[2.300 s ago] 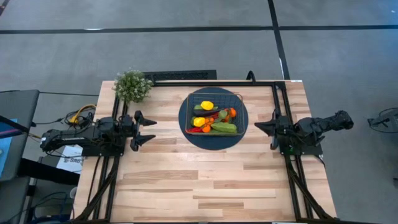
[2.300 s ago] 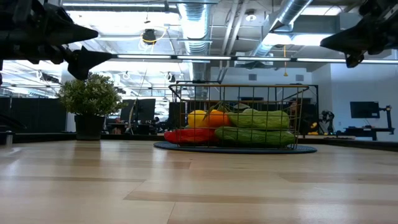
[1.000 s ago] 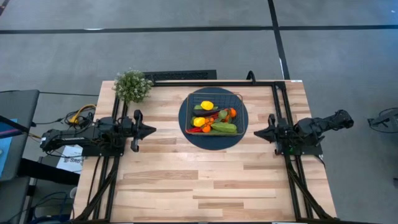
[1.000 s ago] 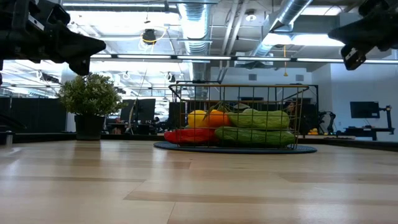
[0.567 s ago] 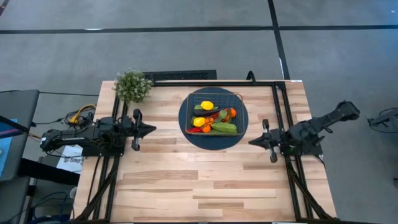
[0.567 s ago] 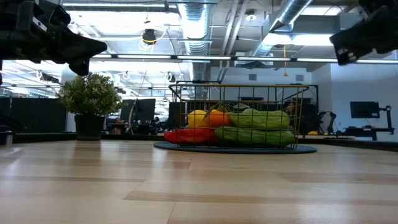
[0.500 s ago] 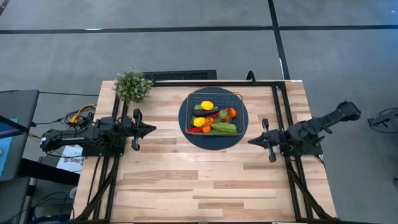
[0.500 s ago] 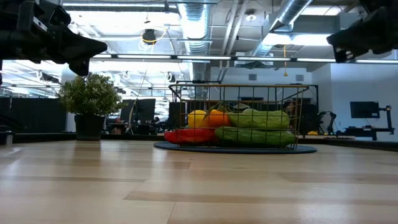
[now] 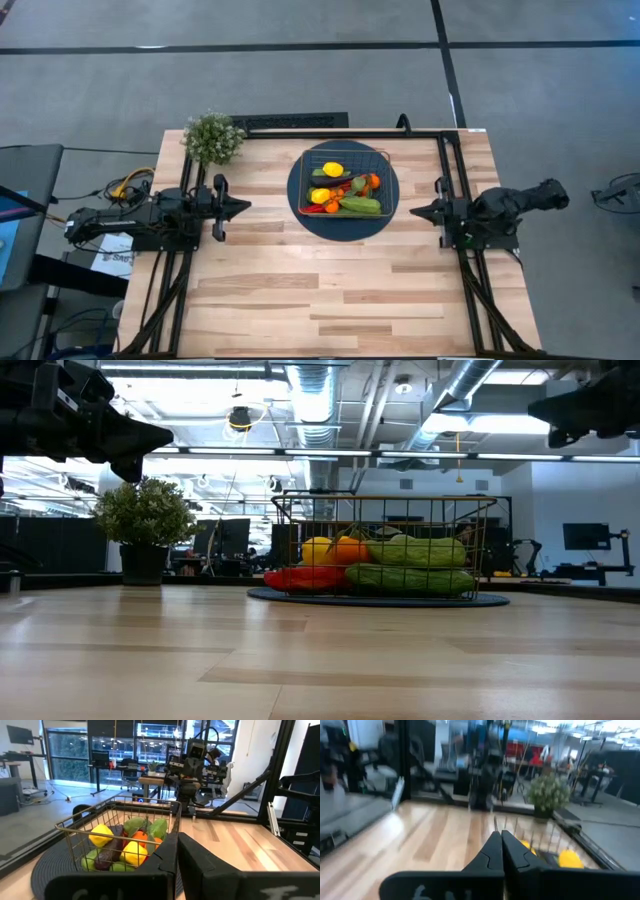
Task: Build produce basket
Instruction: Return to Home Position
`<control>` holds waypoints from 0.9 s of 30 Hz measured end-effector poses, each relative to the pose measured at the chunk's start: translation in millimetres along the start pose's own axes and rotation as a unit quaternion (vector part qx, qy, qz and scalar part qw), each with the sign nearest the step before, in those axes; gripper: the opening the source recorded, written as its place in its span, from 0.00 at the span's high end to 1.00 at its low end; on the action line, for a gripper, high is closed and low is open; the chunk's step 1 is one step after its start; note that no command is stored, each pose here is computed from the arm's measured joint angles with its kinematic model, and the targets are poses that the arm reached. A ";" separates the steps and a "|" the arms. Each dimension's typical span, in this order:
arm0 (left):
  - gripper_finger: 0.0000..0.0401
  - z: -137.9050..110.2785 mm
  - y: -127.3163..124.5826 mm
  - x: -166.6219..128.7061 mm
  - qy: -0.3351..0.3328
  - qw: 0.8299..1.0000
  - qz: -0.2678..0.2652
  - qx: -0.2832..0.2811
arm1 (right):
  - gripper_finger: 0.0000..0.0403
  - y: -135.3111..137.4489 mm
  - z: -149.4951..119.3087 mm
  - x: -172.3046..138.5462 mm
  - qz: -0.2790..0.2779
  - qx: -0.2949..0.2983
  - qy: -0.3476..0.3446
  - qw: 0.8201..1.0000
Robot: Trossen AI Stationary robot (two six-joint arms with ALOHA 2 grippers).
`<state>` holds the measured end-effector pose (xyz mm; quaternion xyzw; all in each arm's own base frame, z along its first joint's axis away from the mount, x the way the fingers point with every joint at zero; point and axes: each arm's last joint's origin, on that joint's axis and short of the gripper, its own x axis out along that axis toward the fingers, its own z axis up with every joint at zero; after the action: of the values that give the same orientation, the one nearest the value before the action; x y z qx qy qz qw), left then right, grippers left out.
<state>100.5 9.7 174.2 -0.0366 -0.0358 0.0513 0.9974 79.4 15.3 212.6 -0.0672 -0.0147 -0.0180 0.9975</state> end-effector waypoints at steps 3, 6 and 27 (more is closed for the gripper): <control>1.00 0.0 0.0 0.0 0.000 1.000 0.000 0.000 | 1.00 -1.0 0.7 -0.4 -0.007 -0.008 0.005 1.000; 1.00 0.2 0.0 0.0 -0.001 1.000 -0.001 0.002 | 1.00 1.2 -11.9 2.5 -0.006 -0.010 0.030 0.999; 1.00 -9.7 -0.3 -0.3 0.047 0.998 -0.012 -0.049 | 0.99 1.3 -38.9 13.7 -0.028 0.043 0.007 0.999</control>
<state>101.0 8.7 164.5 -0.0877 0.0079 0.0357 0.9955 94.2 10.8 174.3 -0.0234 -0.0105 -0.0456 0.9986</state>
